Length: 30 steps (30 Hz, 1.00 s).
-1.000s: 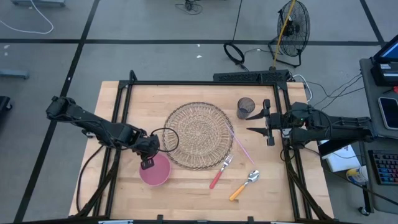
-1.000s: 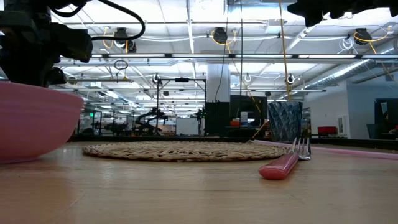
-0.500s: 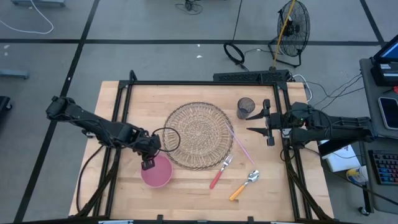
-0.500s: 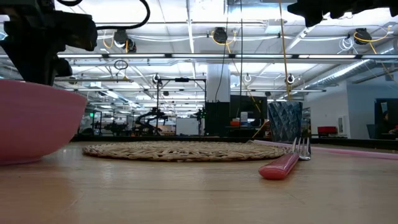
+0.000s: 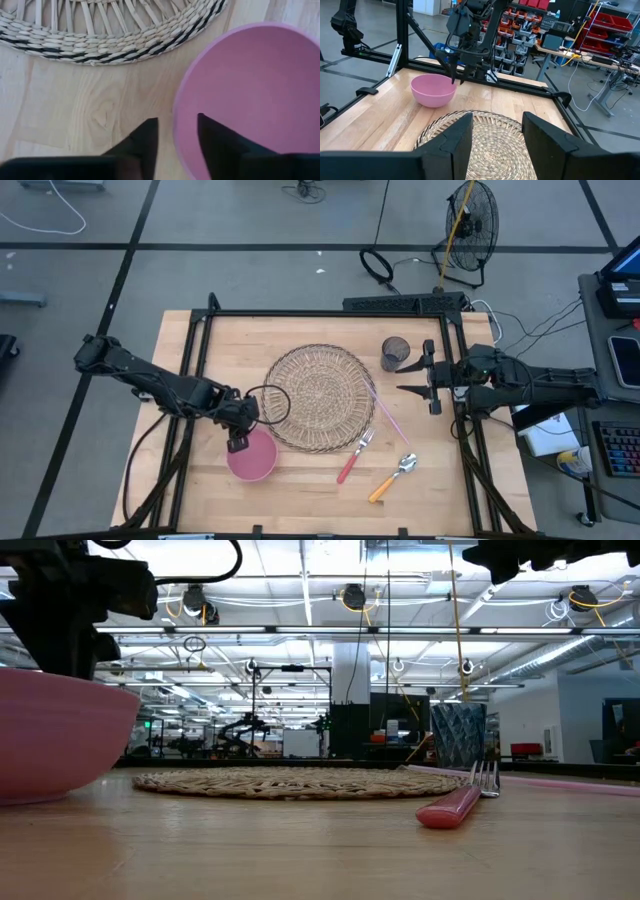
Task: Pick & Place Utensil
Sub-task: Put the pink bowl on the left side of the brown mat
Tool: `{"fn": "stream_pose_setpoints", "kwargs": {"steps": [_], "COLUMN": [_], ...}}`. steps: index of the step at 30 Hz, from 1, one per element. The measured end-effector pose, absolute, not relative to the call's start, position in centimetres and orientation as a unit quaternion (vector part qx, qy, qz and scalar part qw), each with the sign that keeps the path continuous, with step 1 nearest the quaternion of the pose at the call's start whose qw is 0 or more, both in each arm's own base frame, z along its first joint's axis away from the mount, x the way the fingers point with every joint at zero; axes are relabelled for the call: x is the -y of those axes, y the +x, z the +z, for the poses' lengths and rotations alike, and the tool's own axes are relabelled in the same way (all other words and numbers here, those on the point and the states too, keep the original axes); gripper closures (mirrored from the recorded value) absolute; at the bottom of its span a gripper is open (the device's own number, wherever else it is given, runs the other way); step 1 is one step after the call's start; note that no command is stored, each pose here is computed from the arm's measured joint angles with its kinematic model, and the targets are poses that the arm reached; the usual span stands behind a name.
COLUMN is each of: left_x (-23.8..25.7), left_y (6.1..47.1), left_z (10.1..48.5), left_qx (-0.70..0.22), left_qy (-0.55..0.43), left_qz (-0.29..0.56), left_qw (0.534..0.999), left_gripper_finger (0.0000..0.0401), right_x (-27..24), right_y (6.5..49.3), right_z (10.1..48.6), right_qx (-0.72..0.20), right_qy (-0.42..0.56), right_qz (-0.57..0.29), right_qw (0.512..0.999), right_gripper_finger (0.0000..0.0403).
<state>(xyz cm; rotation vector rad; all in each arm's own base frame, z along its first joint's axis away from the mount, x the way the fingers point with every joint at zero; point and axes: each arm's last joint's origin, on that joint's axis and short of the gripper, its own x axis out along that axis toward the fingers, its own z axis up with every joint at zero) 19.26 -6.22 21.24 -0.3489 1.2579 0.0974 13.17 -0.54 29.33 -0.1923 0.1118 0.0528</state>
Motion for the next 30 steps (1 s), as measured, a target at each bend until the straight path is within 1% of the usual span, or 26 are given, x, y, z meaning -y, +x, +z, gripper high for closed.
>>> {"fn": "stream_pose_setpoints", "kwargs": {"steps": [4,7,10,13,16,21,25,30], "left_x": [6.2,6.2,6.3,6.3,6.2,6.2,6.2,6.2], "left_y": [19.1,18.9,18.8,18.8,18.5,18.5,18.5,18.5], "left_z": [20.8,19.8,19.1,18.7,18.0,17.7,17.7,17.7], "left_qx": [-0.587,-0.591,-0.591,-0.586,-0.592,-0.589,-0.589,-0.589], "left_qy": [-0.174,-0.187,-0.198,-0.204,-0.202,-0.206,-0.202,-0.201], "left_qz": [0.051,0.046,0.033,0.030,0.034,0.026,0.023,0.023], "left_qw": [0.789,0.784,0.782,0.783,0.779,0.781,0.782,0.782], "left_gripper_finger": [0.0194,0.0163,0.0144,0.0136,0.0139,0.0162,0.0192,0.0241], "right_x": [0.5,0.5,0.5,0.5,0.5,0.5,0.5,0.5], "right_y": [13.2,13.2,13.2,13.2,13.2,13.2,13.2,13.2], "right_z": [29.3,29.3,29.3,29.3,29.3,29.3,29.3,29.3], "right_qx": [-0.056,-0.056,-0.056,-0.056,-0.056,-0.056,-0.056,-0.056], "right_qy": [-0.096,-0.093,-0.092,-0.092,-0.088,-0.085,-0.085,-0.085], "right_qz": [0.026,0.026,0.026,0.026,0.026,0.026,0.026,0.026], "right_qw": [0.993,0.994,0.994,0.994,0.994,0.994,0.994,0.995], "right_gripper_finger": [0.0243,0.0243,0.0243,0.0243,0.0243,0.0243,0.0243,0.0243]}}
